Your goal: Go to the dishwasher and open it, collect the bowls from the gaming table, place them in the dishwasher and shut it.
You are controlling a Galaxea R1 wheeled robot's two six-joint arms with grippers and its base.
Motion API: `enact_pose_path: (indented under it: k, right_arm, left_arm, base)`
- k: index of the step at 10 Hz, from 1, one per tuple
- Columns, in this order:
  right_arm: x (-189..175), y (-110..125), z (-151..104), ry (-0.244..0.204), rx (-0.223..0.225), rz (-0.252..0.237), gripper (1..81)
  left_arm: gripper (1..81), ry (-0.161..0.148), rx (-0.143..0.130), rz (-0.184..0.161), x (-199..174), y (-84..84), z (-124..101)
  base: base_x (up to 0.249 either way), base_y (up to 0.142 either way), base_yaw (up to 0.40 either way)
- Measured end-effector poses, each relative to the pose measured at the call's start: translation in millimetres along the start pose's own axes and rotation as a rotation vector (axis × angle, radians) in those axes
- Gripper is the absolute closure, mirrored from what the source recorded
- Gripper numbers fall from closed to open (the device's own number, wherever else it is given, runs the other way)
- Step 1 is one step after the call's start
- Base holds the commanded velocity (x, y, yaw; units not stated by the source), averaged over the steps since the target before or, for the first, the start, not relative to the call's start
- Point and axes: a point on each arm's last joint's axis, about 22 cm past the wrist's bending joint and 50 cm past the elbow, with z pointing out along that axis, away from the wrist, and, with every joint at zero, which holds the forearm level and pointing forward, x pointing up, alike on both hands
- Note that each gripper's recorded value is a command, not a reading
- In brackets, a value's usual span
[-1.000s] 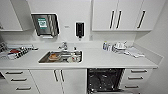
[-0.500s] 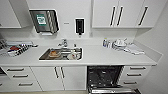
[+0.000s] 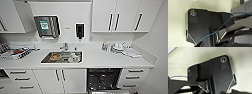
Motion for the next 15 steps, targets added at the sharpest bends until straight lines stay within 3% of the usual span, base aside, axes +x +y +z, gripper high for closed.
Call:
enact_pose_path:
  k: [5, 11, 15]
  right_arm:
    - [-12.2, -0.4, -17.4, 0.045, -0.005, -0.029, 1.0]
    - [-60.8, 1.4, -20.0, -0.001, -0.015, -0.01, 1.0]
    - [-32.5, -4.6, -22.6, 0.075, -0.005, -0.052, 1.0]
  left_arm:
    - [1.0, 0.039, -0.007, 0.021, -14.0, 12.8, -13.7]
    - [1.0, -0.012, 0.01, -0.002, -65.0, 14.5, -21.9]
    - [1.0, 0.066, 0.01, 0.036, -34.2, 17.4, -16.9]
  base:
    - [0.0, 0.0, 0.0]
    - [0.0, 0.0, 0.0]
    - [0.0, 0.0, 0.0]
